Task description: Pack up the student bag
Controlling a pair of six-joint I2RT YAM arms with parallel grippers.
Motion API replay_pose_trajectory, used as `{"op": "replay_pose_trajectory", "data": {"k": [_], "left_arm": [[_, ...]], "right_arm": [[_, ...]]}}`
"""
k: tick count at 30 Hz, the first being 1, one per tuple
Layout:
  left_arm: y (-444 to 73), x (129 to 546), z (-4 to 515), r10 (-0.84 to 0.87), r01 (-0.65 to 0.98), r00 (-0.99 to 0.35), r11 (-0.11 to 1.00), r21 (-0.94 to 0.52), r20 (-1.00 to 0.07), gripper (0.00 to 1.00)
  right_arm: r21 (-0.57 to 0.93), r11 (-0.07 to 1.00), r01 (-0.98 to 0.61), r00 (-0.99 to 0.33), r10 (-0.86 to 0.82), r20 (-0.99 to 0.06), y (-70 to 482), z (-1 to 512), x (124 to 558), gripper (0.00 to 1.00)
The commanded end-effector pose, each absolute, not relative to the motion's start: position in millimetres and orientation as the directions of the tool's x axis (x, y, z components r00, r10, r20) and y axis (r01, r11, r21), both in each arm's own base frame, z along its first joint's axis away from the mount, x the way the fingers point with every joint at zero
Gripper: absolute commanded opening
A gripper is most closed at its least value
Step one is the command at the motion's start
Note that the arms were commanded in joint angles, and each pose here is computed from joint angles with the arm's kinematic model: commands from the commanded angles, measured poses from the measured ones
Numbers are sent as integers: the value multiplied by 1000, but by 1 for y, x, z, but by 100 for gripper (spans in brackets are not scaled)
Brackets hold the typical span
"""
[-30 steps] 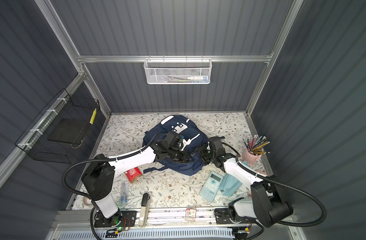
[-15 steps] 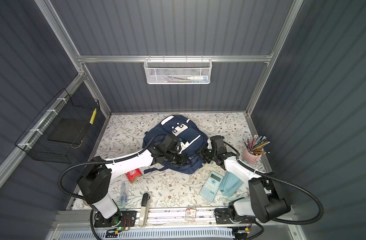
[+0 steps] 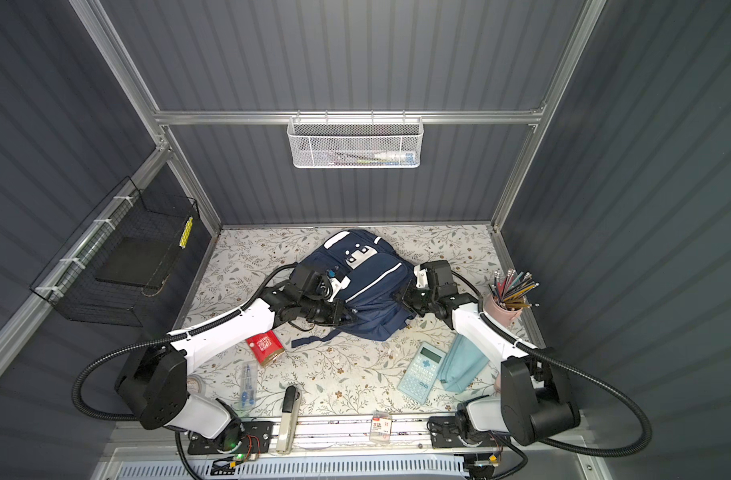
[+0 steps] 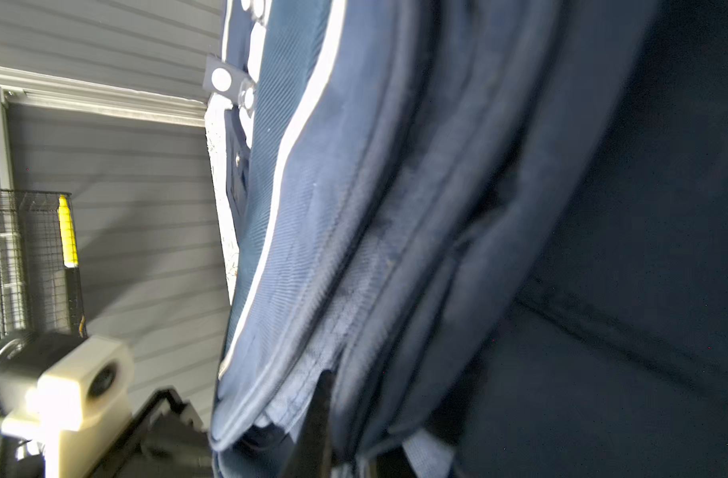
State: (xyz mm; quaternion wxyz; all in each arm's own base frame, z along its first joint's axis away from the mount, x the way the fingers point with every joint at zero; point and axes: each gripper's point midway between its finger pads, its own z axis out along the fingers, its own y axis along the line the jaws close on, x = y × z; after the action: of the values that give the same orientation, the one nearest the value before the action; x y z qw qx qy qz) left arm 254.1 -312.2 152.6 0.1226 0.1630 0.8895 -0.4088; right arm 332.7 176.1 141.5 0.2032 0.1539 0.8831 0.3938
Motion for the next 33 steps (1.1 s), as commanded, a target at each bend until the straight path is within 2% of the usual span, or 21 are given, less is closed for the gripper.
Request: {"op": "replay_pose_trajectory", "data": {"k": [1,4,7,8,9,10,12,18,27,33], "left_arm": [[-229,285,122,44,206,-953,818,-537,-299,0],[-222,292,129,29,208,-947,814,-543,-320,0],[-240,290,135,42,230,-953,746,-625,-301,0],[-249,287,138,52,240,-955,718,-654,-294,0],[-258,284,142,67,260,-952,694,-672,-300,0],[-264,282,144,77,273,-949,686,-674,-306,0],[-276,278,148,97,293,-945,676,-676,-312,0],[-306,274,144,107,295,-949,635,-714,-297,0],[-347,265,163,100,323,-941,563,-761,-325,0],[-367,247,162,133,343,-935,562,-753,-328,0]], "right_arm": [[652,748,126,-836,434,-335,130,142,347,0],[634,762,135,-838,429,-338,121,142,348,0],[641,755,137,-844,427,-323,124,142,348,0],[645,752,138,-847,427,-317,126,143,347,12],[643,753,138,-852,422,-311,129,143,346,35],[637,759,133,-856,412,-313,132,145,344,45],[623,772,127,-855,404,-327,139,151,339,54],[666,725,178,-840,465,-281,153,172,311,70],[819,538,201,-857,502,-120,235,162,298,73],[789,572,224,-835,530,-147,238,145,314,72]]}}
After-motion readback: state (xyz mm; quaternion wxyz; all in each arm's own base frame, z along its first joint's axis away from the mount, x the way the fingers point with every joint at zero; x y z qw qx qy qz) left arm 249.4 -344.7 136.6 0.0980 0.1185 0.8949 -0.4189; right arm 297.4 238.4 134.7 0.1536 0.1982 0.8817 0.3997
